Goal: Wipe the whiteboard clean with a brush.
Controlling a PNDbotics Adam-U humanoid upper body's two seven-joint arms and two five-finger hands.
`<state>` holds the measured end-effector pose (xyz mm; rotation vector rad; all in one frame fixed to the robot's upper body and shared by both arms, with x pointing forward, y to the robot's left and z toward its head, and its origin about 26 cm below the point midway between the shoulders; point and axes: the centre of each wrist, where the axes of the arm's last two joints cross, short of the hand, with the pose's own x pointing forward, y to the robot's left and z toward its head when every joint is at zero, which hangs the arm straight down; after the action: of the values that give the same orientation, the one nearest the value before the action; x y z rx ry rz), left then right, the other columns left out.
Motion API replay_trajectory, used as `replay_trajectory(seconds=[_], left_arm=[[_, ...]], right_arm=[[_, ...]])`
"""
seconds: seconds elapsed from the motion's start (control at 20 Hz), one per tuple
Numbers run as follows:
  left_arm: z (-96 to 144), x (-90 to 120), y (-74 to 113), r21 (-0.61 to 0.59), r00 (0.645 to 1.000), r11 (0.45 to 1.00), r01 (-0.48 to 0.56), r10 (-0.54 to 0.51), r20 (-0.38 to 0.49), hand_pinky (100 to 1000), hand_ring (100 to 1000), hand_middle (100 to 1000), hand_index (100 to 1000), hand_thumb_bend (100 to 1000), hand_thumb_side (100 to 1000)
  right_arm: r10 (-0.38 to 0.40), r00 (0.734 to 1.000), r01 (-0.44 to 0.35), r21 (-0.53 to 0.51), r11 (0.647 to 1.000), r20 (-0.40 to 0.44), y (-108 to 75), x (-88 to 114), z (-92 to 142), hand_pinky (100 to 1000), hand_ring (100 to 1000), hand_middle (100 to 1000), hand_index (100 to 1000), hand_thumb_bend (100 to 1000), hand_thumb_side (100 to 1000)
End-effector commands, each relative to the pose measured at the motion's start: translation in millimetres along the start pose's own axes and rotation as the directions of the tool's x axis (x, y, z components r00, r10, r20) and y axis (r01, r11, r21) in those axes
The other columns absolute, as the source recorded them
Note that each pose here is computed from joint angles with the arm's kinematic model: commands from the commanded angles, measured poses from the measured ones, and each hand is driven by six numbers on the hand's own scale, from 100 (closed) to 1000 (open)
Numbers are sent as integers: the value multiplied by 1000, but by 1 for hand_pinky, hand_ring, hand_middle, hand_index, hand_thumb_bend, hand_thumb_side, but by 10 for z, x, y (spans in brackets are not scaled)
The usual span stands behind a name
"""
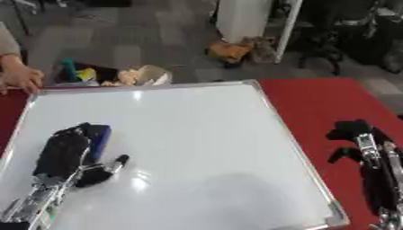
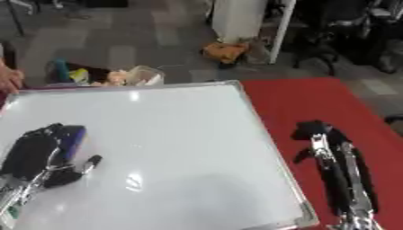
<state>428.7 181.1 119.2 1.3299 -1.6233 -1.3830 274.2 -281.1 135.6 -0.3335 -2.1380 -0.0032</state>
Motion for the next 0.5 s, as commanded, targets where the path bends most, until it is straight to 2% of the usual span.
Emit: replay_trajectory(seconds=[0.05,0.25,0.5], left_arm=[[-27,236,86,-31,991,998,-45,49,128,565,587,624,756,667,853],[-31,342,197,-70,967,994,-88,102,234,544,573,610,749,668,852],[21,446,195,-158,924,978,-136,183,337,514,550,584,732,662,842]], right_arm=[[6,999,-7,11,1000,36,-21,80,-44,356,641,559,675,100,798],[7,999,-7,12,1000,37,-22,82,-48,356,641,559,675,100,798],[7,999,-7,13,1000,36,-24,84,-52,356,641,559,675,100,798]])
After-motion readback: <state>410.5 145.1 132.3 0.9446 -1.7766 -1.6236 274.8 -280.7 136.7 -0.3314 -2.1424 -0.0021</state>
